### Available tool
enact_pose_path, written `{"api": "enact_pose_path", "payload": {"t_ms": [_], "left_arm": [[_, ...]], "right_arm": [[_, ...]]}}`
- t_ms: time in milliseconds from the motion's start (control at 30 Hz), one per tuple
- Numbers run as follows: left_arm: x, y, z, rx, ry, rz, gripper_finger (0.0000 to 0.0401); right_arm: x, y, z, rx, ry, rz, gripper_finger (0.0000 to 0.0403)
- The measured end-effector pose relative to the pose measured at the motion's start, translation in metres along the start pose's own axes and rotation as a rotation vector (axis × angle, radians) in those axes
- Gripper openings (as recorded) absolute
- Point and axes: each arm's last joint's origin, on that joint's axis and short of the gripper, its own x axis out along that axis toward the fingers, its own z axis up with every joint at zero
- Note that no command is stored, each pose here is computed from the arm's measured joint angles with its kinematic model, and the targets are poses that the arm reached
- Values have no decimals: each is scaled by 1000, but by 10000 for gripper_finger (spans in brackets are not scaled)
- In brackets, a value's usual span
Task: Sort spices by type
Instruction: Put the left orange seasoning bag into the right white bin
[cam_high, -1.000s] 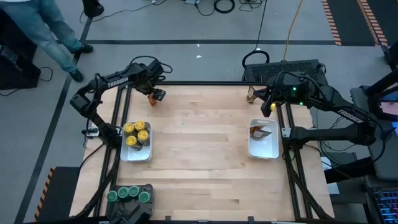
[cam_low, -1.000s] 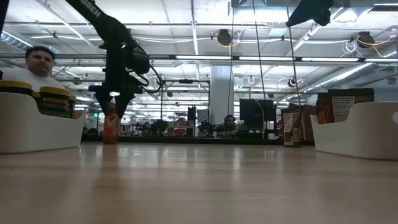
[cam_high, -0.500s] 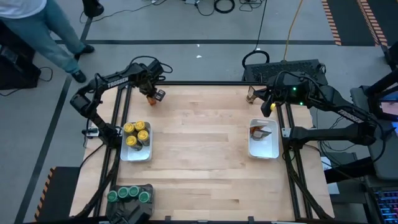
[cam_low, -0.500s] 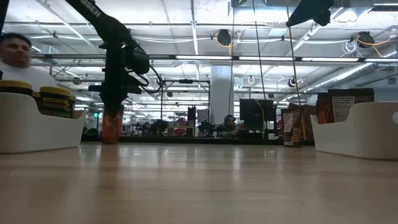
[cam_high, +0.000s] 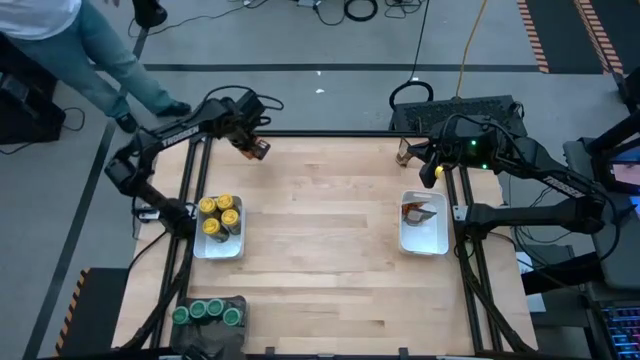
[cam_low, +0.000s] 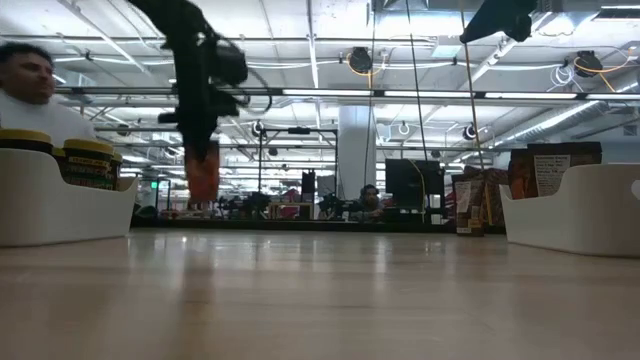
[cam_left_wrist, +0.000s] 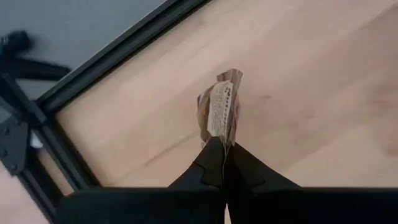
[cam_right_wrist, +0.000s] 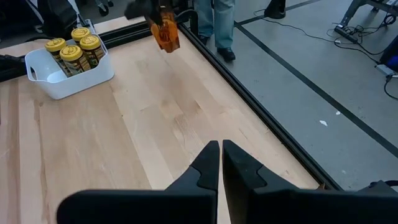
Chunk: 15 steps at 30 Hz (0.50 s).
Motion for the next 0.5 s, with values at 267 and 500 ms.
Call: {"api": "enact_pose_path", "payload": {"t_ms": [267,500], "left_arm": [[-41,-62,-7,186,-203,-239,1],[-69,-159,-27,445,-502,-515,1]], "right_arm": [[0,0,0,0,-3,-5,0],[0,0,1,1,-11,-5,0]]}}
